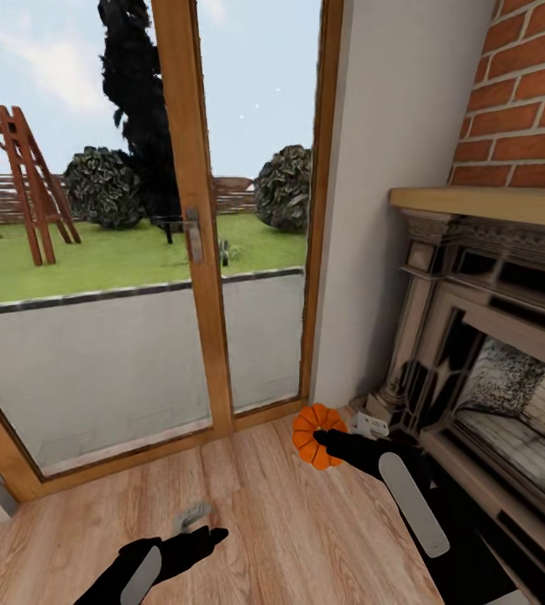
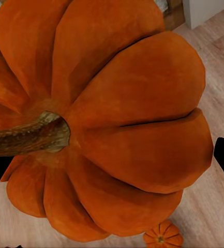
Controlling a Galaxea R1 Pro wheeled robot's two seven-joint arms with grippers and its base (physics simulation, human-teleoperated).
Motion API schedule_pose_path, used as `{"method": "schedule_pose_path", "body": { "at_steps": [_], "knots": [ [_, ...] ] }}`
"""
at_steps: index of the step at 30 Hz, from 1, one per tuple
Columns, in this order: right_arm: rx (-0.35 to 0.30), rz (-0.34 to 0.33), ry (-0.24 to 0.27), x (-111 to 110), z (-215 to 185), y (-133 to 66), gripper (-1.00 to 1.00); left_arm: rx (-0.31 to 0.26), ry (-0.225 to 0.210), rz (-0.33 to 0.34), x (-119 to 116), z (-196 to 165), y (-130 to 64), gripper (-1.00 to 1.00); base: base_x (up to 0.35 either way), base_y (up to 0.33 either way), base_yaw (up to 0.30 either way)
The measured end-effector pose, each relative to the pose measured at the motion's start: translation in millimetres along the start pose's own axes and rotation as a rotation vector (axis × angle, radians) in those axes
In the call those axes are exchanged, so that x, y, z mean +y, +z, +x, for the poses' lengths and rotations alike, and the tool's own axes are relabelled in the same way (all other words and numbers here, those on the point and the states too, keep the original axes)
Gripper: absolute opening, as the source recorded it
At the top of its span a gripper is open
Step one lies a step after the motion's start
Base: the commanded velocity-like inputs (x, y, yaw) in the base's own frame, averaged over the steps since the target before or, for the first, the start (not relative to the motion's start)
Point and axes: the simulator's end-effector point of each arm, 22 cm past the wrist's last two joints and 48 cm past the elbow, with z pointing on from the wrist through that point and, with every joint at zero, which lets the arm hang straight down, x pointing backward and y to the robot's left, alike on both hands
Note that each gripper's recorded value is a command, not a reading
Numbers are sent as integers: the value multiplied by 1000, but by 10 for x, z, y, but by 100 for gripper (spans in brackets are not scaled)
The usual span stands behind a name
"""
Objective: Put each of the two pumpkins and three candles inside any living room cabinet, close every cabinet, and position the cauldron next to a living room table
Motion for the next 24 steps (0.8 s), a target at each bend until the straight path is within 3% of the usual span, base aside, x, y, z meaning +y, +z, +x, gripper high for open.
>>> {"method": "schedule_pose_path", "body": {
  "at_steps": [20,24],
  "knots": [
    [20,-1,-8,-131,247,209,-100,50,-28,-25,300,374,295,100,-27,0,0],
    [35,-37,34,-118,307,238,-100,47,-29,-26,337,392,345,100,-92,0,0]
  ]
}}
